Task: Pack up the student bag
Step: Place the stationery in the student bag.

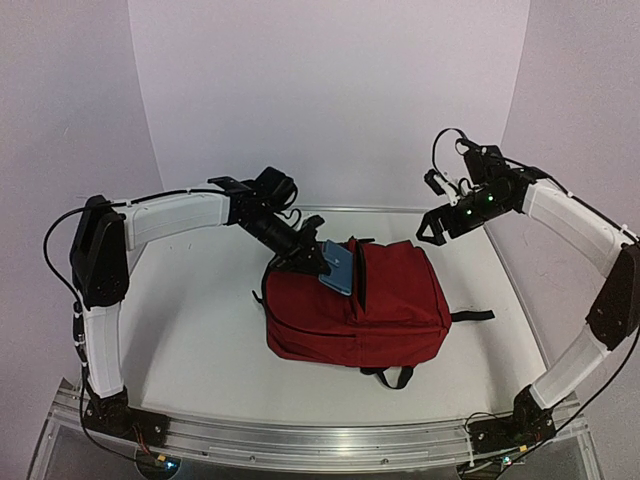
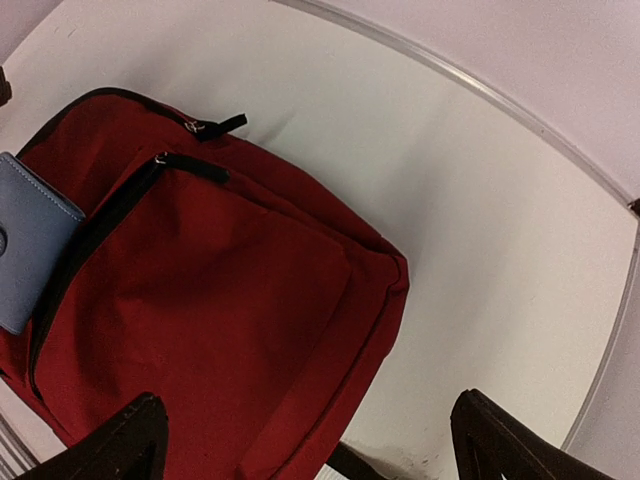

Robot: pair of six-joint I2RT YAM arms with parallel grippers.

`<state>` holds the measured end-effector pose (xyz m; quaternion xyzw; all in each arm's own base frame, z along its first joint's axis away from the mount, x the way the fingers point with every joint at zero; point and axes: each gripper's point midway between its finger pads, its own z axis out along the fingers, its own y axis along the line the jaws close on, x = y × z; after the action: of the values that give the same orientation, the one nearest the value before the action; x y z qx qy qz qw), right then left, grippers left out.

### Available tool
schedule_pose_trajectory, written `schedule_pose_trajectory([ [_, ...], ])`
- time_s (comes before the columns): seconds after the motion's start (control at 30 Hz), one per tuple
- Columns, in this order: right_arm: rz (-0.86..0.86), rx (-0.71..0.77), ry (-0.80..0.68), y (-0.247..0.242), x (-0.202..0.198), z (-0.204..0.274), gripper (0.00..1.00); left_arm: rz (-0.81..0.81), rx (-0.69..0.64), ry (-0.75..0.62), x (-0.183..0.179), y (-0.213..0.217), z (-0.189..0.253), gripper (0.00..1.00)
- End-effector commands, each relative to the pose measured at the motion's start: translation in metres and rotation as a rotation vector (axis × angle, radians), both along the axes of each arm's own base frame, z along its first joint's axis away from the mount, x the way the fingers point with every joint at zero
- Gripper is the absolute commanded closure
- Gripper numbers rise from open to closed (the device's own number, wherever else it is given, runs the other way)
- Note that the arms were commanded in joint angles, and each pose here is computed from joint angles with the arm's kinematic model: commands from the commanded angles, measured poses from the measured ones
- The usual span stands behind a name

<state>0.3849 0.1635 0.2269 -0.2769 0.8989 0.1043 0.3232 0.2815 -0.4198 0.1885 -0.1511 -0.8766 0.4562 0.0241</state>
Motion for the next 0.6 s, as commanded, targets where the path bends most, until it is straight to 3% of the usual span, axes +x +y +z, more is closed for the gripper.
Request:
schedule_pose_trajectory([
  [0.0, -0.045, 0.051, 0.114, -0.001, -0.005, -0.011, 0.02, -0.018, 0.002, -0.027, 0.007, -0.007, 0.004, 1.0],
  [0.4, -0.014, -0.018, 0.321, -0.009, -0.031, -0.067, 0.02, -0.043, -0.051, -0.048, 0.018, -0.038, 0.019, 1.0],
  [0.57, 0.032, 0.041, 0.409, 0.001, -0.045, -0.072, 0.02, -0.049, -0.051, -0.021, 0.017, -0.042, 0.011, 1.0],
])
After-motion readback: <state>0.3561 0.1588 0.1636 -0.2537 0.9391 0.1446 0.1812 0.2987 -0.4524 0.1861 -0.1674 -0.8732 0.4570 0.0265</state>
